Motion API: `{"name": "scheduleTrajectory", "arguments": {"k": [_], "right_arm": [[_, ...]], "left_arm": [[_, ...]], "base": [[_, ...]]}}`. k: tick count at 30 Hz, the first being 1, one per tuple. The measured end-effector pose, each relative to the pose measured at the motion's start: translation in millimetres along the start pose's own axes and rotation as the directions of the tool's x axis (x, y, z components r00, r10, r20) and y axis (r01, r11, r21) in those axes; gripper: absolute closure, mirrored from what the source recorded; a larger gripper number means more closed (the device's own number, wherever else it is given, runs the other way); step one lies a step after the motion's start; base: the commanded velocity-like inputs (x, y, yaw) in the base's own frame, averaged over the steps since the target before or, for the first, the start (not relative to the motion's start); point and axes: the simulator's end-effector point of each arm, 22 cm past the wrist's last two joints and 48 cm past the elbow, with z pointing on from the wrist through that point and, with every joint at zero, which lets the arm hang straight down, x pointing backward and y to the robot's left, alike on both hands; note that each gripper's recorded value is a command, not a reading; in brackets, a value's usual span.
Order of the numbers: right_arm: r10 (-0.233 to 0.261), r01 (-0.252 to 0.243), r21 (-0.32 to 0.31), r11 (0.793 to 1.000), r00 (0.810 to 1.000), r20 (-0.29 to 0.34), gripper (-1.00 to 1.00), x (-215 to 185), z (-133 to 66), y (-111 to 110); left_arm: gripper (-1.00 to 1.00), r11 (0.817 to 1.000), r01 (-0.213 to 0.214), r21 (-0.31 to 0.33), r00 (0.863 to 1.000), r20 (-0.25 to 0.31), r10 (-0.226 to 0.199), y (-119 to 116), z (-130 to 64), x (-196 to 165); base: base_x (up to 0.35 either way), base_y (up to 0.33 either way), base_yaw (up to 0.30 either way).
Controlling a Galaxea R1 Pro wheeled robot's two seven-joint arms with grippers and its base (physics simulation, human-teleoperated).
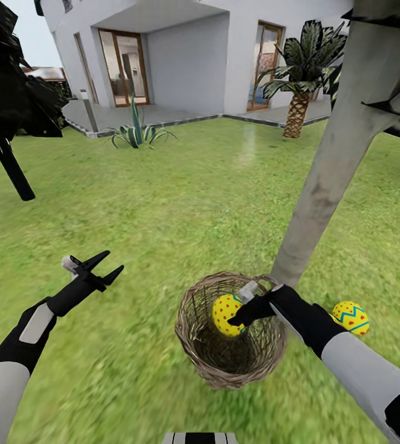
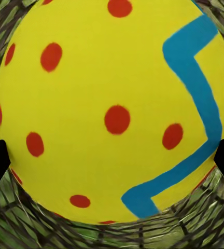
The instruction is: Take the three Easter eggs out of the wicker basket on the lawn in the garden, then place them on the lawn next to a single tree (choose any tree) so that all three eggs are next to the same tree and none are left in the basket.
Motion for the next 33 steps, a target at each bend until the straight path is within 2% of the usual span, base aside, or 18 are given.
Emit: {"name": "scheduleTrajectory", "arguments": {"k": [4,7,9,11,15,20,23,26,30,33], "right_arm": [[-0.017,0.017,0.031,0.999,1.000,0.016,1.00,-8,-23.6,-19],[-0.038,0.037,0.048,0.998,0.999,0.033,1.00,-20,-42.1,-27],[-0.030,0.028,0.038,0.999,0.998,0.046,1.00,-26,-48.9,-26],[-0.002,0.003,-0.018,1.000,0.998,0.066,1.00,-33,-53.6,-15],[0.014,-0.008,-0.106,0.994,0.998,0.058,1.00,-29,-69.9,-8],[-0.005,0.015,-0.141,0.990,0.998,0.070,1.00,-32,-100.9,-15],[0.007,0.009,-0.235,0.972,0.998,0.068,1.00,-29,-119.7,-5],[0.042,-0.007,-0.322,0.947,0.994,0.100,1.00,-39,-144.5,0],[0.057,-0.013,-0.399,0.917,0.993,0.099,1.00,-38,-169.9,4],[0.066,-0.016,-0.415,0.910,0.992,0.106,1.00,-43,-179.4,4]], "left_arm": [[-1.00,1.000,-0.001,0.001,1.000,-0.001,0.001,-8,4.5,-3],[-1.00,1.000,0.004,0.006,1.000,-0.003,-0.004,-14,10.1,-2],[-1.00,1.000,0.007,0.009,1.000,-0.003,-0.007,-18,13.9,-2],[-1.00,1.000,0.008,0.009,1.000,-0.004,-0.008,-22,15.9,-3],[-1.00,1.000,0.008,0.009,1.000,-0.003,-0.008,-29,19.7,-6],[-1.00,1.000,0.010,0.009,1.000,-0.003,-0.010,-39,24.6,-9],[-1.00,1.000,0.012,0.008,1.000,-0.003,-0.012,-44,28.1,-10],[-1.00,1.000,0.014,0.009,1.000,-0.004,-0.014,-49,32.0,-11],[-1.00,1.000,0.014,0.009,1.000,-0.004,-0.014,-57,35.8,-14],[-1.00,1.000,0.013,0.010,1.000,-0.004,-0.013,-63,38.6,-16]], "base": [[0.000,0.000,0.000],[0.000,0.000,0.000],[0.000,0.000,0.000],[0.000,0.000,0.000],[0.000,0.000,0.000],[-0.064,0.000,0.000],[-0.306,0.000,0.000],[-0.334,0.000,0.000],[-0.337,0.000,0.000],[-0.205,0.000,0.000]]}}
